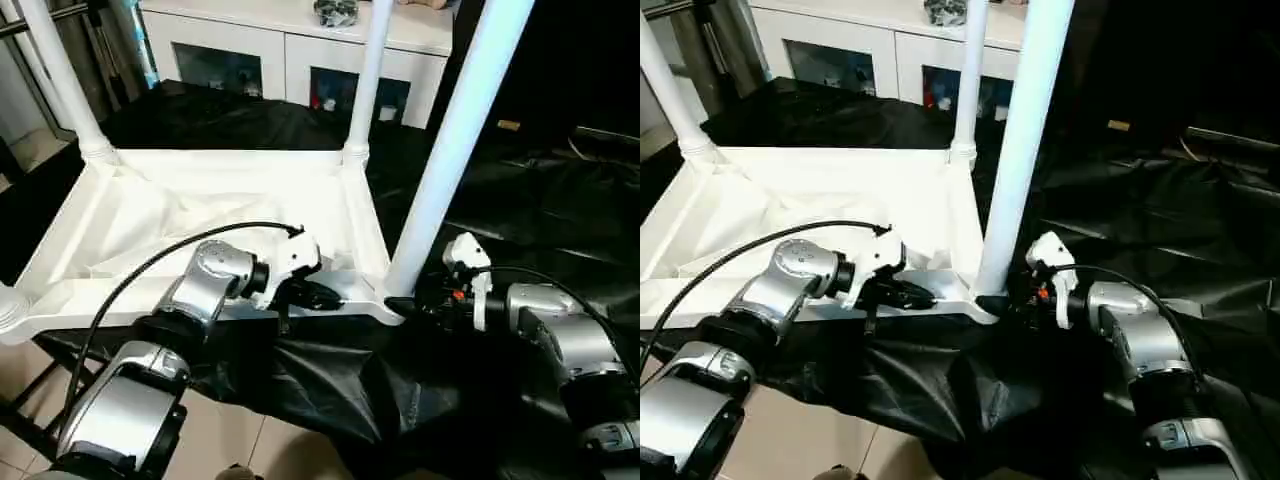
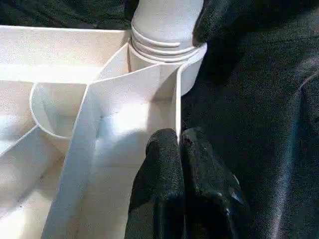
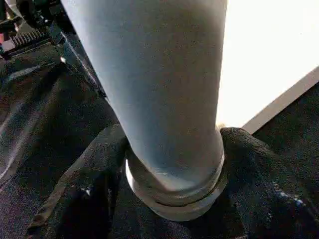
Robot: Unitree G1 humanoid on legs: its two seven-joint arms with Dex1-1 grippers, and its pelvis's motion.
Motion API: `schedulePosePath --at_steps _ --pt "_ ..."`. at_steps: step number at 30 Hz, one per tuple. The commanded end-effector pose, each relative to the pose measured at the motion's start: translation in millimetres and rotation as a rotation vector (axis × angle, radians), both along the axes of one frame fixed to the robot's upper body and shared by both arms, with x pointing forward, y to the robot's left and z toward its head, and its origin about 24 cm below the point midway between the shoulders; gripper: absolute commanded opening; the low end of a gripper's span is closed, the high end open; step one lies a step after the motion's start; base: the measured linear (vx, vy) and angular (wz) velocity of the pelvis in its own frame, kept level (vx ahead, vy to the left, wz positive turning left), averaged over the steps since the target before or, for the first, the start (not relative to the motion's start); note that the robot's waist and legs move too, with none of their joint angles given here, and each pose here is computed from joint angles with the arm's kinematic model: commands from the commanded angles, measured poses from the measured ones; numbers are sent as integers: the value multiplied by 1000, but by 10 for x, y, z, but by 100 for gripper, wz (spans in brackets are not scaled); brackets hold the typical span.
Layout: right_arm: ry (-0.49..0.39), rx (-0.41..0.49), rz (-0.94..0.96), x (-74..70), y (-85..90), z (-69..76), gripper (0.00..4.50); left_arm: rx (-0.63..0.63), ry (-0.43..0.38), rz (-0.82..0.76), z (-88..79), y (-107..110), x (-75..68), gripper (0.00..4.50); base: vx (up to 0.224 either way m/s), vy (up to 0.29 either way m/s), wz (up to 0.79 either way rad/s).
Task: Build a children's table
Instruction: Rotate leg to tighten
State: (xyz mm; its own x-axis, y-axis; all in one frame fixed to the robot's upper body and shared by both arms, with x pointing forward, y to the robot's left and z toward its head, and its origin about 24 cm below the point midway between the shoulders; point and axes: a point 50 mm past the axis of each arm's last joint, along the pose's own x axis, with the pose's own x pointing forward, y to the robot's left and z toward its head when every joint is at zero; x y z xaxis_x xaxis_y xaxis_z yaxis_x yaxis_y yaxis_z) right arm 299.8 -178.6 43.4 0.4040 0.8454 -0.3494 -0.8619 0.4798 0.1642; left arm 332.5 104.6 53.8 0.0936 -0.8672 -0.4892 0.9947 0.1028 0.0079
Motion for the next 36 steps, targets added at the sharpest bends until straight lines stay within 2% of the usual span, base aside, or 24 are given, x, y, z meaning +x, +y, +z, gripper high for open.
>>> schedulePosePath --at_steps 1,4,6,7,9,11,13,17,18,20,22,23,25,28,29,31,33,34,36 --pt "9 74 117 -79 431 -84 272 -75 -85 35 135 -284 66 0 0 0 0" --pt "-7 28 -6 5 444 -152 263 -72 -101 87 132 -331 96 0 0 0 0" --pt "-2 -23 -185 118 461 -245 261 -77 -108 153 130 -417 127 0 0 0 0" --pt "0 -24 -203 129 467 -252 260 -79 -109 159 130 -428 130 0 0 0 0" --pt "24 -19 -354 215 538 -303 259 -96 -113 217 136 -536 151 0 0 0 0" --pt "36 -12 -397 237 574 -316 259 -102 -114 234 141 -575 155 0 0 0 0" --pt "63 -1 -489 287 671 -342 258 -125 -115 247 158 -682 142 0 0 0 0" --pt "36 10 -543 335 765 -335 258 -150 -118 239 169 -794 107 0 0 0 0" --pt "25 19 -550 346 769 -324 292 -150 -120 239 165 -802 103 0 0 0 0" --pt "21 36 -563 361 755 -307 326 -147 -127 237 159 -801 101 0 0 0 0" --pt "-5 37 -573 385 634 -263 335 -130 -142 235 144 -756 108 0 0 0 0" --pt "-25 26 -561 387 586 -244 360 -125 -144 234 142 -740 111 0 0 0 0" --pt "-55 17 -534 381 509 -209 360 -121 -146 235 144 -718 118 0 0 0 0" --pt "-111 20 -438 322 222 -90 360 -109 -156 232 141 -670 130 0 0 0 0" --pt "-134 29 -391 276 74 -21 360 -105 -158 232 140 -653 135 0 0 0 0" --pt "-142 32 -366 241 -34 22 360 -102 -159 231 137 -644 138 0 0 0 0" --pt "-142 40 -335 174 -244 102 360 -99 -162 223 132 -639 137 0 0 0 0" --pt "-142 41 -335 173 -246 103 360 -99 -162 223 132 -639 137 0 0 0 0" --pt "-143 42 -303 116 -357 155 360 -101 -162 209 133 -645 131 0 0 0 0"
